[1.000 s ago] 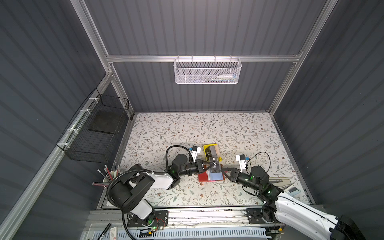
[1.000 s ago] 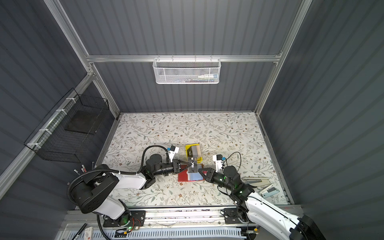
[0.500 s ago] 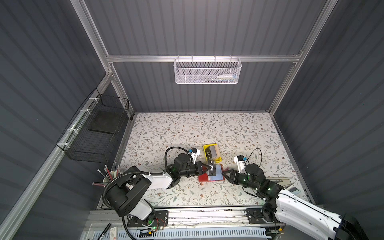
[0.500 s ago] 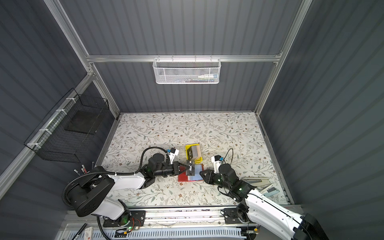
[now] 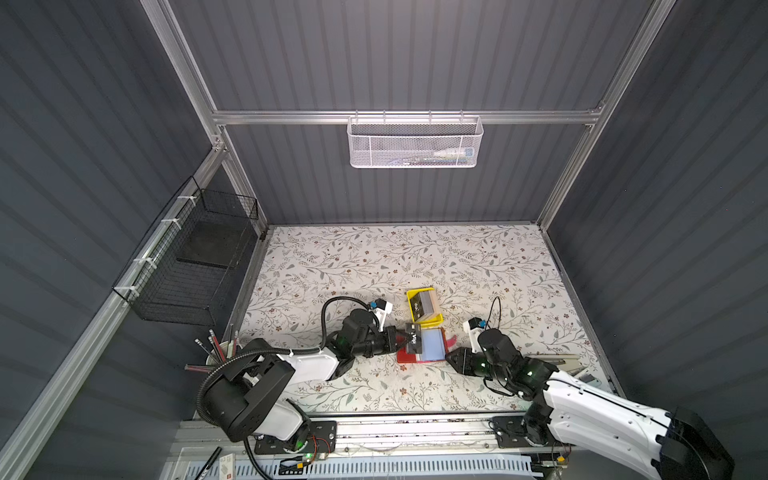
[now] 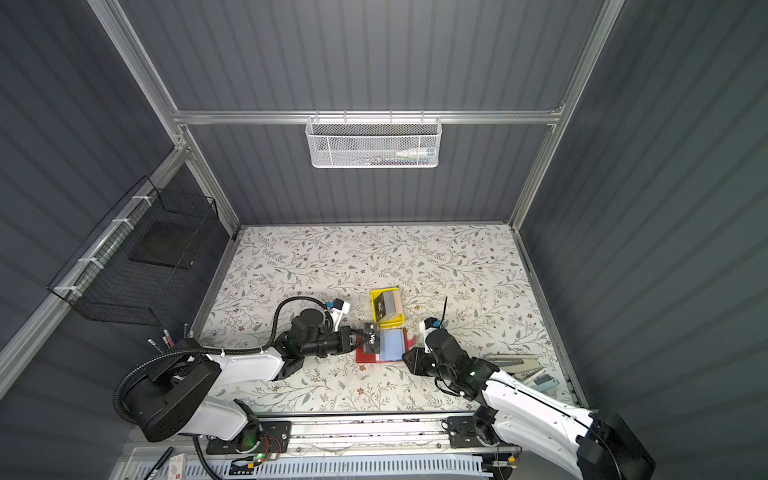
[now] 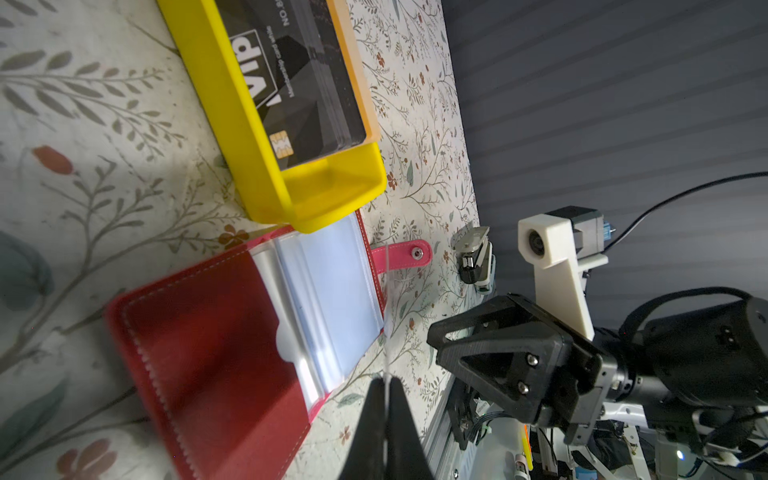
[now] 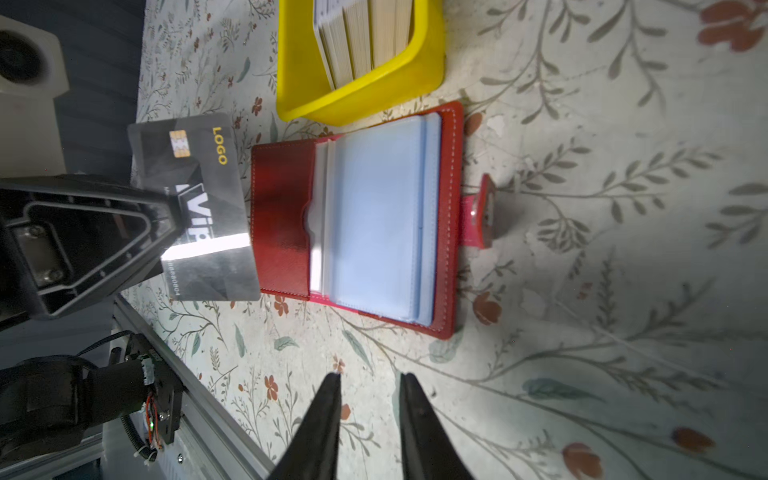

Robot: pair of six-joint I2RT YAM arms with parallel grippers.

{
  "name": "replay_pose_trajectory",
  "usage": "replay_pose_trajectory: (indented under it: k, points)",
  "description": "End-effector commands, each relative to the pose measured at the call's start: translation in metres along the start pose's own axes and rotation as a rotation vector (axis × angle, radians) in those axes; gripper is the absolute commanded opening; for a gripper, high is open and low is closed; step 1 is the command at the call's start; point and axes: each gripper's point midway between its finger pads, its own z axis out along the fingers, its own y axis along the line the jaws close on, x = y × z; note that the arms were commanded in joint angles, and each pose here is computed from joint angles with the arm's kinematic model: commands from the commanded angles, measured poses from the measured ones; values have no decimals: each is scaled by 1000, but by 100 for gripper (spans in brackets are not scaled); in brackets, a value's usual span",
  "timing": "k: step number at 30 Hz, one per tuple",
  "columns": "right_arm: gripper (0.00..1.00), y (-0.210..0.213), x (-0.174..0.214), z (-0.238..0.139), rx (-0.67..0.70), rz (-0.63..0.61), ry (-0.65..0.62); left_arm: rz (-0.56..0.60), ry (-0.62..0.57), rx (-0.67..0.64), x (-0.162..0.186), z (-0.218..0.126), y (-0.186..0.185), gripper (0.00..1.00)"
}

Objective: Put the credit cards into the card holder

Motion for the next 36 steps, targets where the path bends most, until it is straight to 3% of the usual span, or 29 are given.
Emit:
replay_pose_trajectory:
  k: [1,19,36]
  points:
    - [29,-1,-3,2,43,-10,4,28,-6,-23,0,-5,3,5]
    - [33,-11,-3,11,136,-7,41,-42,-10,-41,5,6,23,4]
    - [32,-6,-3,21,127,-6,65,-148,61,-92,16,11,31,4]
